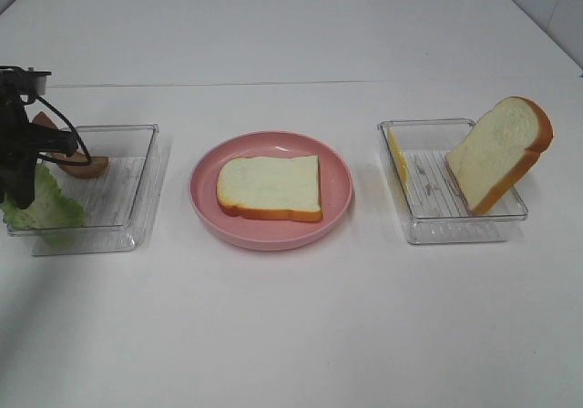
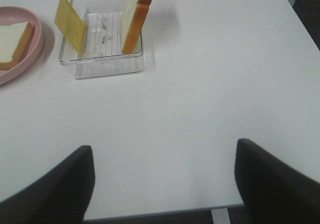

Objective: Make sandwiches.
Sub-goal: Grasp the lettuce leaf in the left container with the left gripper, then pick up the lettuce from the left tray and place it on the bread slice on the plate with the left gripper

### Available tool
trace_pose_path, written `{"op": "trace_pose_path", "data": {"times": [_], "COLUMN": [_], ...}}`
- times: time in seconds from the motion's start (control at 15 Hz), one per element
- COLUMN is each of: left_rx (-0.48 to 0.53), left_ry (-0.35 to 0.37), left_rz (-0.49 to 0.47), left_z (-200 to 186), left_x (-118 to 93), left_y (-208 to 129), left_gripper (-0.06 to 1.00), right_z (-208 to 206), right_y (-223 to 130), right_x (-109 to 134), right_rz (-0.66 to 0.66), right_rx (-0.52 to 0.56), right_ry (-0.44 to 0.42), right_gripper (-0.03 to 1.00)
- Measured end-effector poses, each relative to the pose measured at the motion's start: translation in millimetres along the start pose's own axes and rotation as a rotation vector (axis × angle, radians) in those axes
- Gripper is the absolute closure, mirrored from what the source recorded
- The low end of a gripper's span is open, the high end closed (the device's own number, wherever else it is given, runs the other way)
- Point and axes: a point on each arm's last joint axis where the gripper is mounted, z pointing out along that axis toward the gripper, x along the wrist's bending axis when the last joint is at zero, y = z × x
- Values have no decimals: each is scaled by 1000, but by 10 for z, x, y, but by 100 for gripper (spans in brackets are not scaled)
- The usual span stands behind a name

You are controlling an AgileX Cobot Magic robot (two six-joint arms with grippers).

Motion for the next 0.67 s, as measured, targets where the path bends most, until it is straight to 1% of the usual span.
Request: {"op": "trace_pose_path", "data": {"times": [0.07,0.13,0.47,0.53,0.67], "left_rx": [0,0,-6,-28,-106], "left_ry": [0,0,0,1,-14], "left_rz": [0,0,9,15,26], "left_z": [0,0,-23,-104,-409], "left_x": [0,0,-8,-26,-122], "left_y": [0,0,-4,-19,-98], "left_gripper": [87,92,94,94,94], "right_z": [0,0,0,0,0], "right_y": [0,0,0,0,0], "right_x": [0,0,0,0,0], "right_rz": [0,0,0,0,0], "right_rx": [0,0,0,0,0], "right_ry": [0,0,0,0,0], "right_gripper": [21,21,21,21,21]}}
